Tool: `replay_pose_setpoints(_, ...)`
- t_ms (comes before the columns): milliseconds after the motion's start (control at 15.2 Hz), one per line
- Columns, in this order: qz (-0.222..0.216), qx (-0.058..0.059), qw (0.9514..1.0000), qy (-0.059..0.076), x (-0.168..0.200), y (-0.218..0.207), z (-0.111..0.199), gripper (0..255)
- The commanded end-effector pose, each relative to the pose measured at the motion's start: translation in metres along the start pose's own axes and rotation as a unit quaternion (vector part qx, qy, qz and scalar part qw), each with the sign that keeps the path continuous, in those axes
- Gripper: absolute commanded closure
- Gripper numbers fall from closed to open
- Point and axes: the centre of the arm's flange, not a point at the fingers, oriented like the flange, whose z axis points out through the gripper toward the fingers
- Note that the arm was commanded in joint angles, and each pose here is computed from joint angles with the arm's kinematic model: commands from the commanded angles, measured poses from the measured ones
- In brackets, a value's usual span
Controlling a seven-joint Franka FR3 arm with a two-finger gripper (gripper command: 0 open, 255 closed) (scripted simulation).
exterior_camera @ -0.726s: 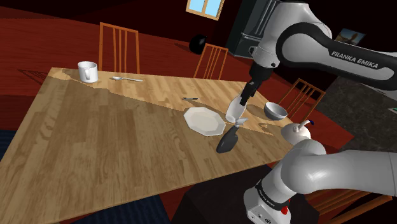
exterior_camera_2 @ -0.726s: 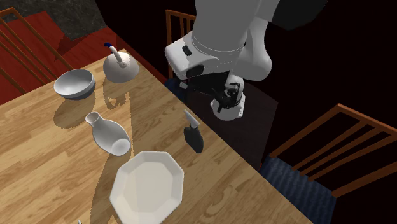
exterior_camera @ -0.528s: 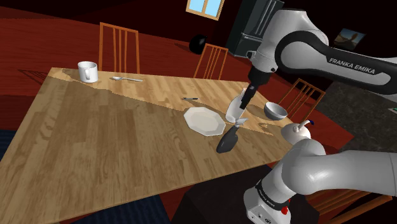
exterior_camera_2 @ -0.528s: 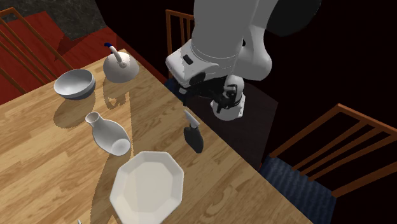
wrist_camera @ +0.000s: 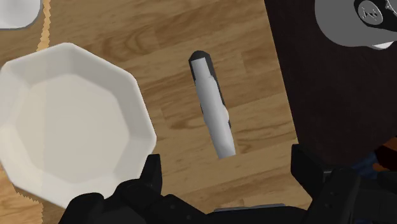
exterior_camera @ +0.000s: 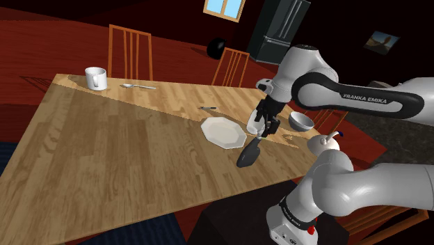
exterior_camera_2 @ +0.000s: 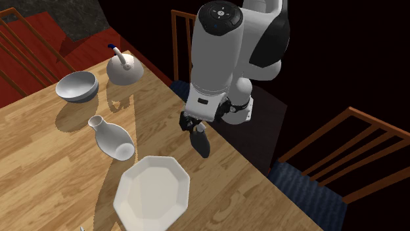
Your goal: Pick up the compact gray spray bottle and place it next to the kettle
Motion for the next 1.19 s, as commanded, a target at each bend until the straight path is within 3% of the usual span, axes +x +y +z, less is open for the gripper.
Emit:
replay_pose_setpoints(0,-0.015,0.000,0.9999,0.002,0.000,-0.001,0.014,0)
replay_pose_setpoints(330,-0.015,0.000,0.9999,0.002,0.000,-0.001,0.038,0)
replay_pose_setpoints(858,-0.015,0.000,0.9999,0.001,0.000,-0.001,0.038,0)
replay_pose_setpoints(924,-0.015,0.000,0.9999,0.001,0.000,-0.001,0.038,255)
replay_pose_setpoints(1122,-0.015,0.000,0.9999,0.001,0.000,-0.001,0.038,255)
